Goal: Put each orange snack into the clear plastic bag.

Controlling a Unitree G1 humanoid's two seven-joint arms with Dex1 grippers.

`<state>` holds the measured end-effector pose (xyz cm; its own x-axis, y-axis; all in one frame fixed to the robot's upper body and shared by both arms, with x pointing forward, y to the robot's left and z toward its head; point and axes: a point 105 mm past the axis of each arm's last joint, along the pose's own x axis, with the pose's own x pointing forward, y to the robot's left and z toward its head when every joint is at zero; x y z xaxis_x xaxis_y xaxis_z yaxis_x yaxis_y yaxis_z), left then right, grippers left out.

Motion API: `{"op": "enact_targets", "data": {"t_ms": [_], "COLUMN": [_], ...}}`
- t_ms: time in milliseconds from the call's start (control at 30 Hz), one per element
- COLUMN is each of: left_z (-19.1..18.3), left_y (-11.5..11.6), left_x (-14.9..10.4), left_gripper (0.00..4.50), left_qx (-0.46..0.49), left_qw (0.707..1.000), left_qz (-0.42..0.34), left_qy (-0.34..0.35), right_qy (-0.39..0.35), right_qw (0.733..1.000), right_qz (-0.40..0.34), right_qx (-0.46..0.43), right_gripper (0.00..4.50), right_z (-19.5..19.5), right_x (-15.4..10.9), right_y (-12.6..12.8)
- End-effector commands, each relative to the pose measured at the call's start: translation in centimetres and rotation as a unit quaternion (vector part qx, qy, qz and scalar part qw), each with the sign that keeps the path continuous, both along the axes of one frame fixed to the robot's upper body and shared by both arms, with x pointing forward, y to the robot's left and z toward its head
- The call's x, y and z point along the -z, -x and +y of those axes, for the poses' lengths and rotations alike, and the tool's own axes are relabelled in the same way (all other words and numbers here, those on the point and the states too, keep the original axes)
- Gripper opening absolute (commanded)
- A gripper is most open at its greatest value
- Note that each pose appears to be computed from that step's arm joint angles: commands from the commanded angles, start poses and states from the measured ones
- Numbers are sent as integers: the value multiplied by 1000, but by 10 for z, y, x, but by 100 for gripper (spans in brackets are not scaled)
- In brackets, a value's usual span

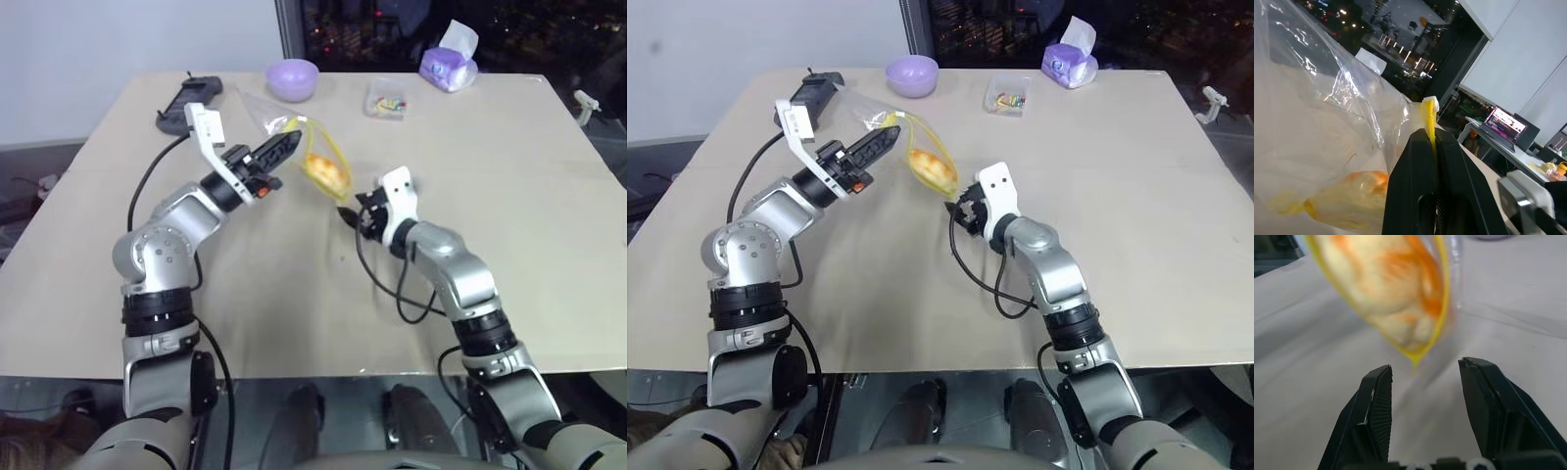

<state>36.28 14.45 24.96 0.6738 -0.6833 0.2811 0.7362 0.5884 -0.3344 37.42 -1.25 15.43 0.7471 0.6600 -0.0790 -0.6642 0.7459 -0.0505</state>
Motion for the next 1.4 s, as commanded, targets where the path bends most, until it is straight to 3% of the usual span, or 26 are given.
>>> {"op": "enact_targets", "data": {"t_ms": [33,67,100,133,233,267,433,567,700,800,1000,1200,1400], "left_z": [-4,-4,-4,-4,-4,-4,-4,-1,1,-5,-16,-42,-56], "left_y": [9,9,9,10,10,10,9,5,-7,-10,-17,-6,5], "left_x": [-18,-18,-18,-18,-18,-17,-16,-15,6,26,46,31,5], "left_gripper": [0,0,0,0,0,0,0,0,0,0,0,0,0], "left_qx": [9,9,9,8,8,9,6,-9,-32,-30,-26,16,29], "left_qw": [999,999,999,999,999,999,999,999,996,992,992,990,969], "left_qz": [-39,-39,-39,-39,-40,-40,-40,-45,-26,-6,47,-15,-144], "left_qy": [0,0,0,0,1,0,-5,-17,-77,-119,-114,-139,-201], "right_qy": [-21,-22,-24,-24,-28,-30,-20,73,243,310,420,461,443], "right_qw": [999,999,999,999,999,999,999,994,958,938,894,874,882], "right_qz": [-35,-35,-35,-35,-38,-39,-48,-78,-136,-150,-154,-149,-163], "right_qx": [2,1,1,0,2,4,10,38,63,44,-12,-43,-16], "right_gripper": [234,234,184,165,11,4,4,4,4,4,4,4,4], "right_z": [4,4,5,5,5,4,-2,-34,-91,-104,-121,-130,-136], "right_x": [-21,-22,-22,-22,-24,-25,-27,-23,-34,-43,-64,-82,-109], "right_y": [-3,-3,-3,-4,-5,-5,-6,-14,-25,-23,-17,-14,-19]}}
